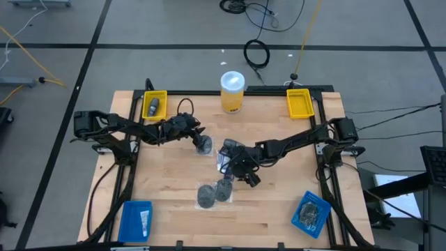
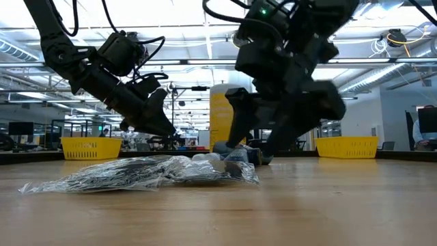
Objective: Pick & Place Travel size toiletries
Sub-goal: Put the blue shaving cream into the right yellow bin
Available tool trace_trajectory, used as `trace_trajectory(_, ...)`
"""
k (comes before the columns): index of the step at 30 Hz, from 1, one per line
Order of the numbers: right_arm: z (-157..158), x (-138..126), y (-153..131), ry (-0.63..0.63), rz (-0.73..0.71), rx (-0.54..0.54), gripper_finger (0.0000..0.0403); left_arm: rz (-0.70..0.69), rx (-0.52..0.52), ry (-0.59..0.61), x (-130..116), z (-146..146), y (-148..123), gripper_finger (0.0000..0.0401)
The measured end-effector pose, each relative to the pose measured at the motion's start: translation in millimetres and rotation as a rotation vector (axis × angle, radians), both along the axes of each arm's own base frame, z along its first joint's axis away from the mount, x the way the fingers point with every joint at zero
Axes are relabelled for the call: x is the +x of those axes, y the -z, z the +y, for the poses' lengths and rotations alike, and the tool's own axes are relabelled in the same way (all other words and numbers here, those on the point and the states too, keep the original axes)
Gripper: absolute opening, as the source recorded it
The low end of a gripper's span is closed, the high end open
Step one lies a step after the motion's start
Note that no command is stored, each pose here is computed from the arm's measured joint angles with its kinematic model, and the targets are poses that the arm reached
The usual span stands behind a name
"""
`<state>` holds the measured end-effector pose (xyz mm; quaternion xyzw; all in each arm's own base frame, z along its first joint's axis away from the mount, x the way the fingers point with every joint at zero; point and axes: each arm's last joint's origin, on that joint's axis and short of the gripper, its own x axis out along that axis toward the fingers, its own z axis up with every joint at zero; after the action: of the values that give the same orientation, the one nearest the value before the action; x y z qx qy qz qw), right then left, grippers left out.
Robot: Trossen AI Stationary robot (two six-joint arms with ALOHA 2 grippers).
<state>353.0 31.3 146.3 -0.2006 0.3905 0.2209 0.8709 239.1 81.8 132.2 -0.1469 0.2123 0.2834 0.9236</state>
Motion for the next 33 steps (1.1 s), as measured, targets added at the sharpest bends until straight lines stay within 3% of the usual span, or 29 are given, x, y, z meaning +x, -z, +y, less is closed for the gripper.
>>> trace_trajectory(5,-10.6,0.5,5.5,0.021,-0.063,-0.002,0.0321,-0.001,-0.002,-0.001,0.0,0.0,0.0,0.0157)
trace_trajectory(12,-24.0,-1.7,16.2,0.037,0.007,0.035,0.032,-0.007,-0.002,-0.002,0.3,0.1,-0.5,0.0157)
trace_trajectory(19,-16.8,-5.5,19.0,0.056,0.067,0.067,0.0313,-0.008,-0.001,-0.001,0.4,-0.1,-0.6,0.0157)
trace_trajectory(33,-14.0,-9.6,21.7,0.281,0.161,0.128,0.0186,-0.007,-0.001,0.0,0.4,-0.1,-0.6,0.0157)
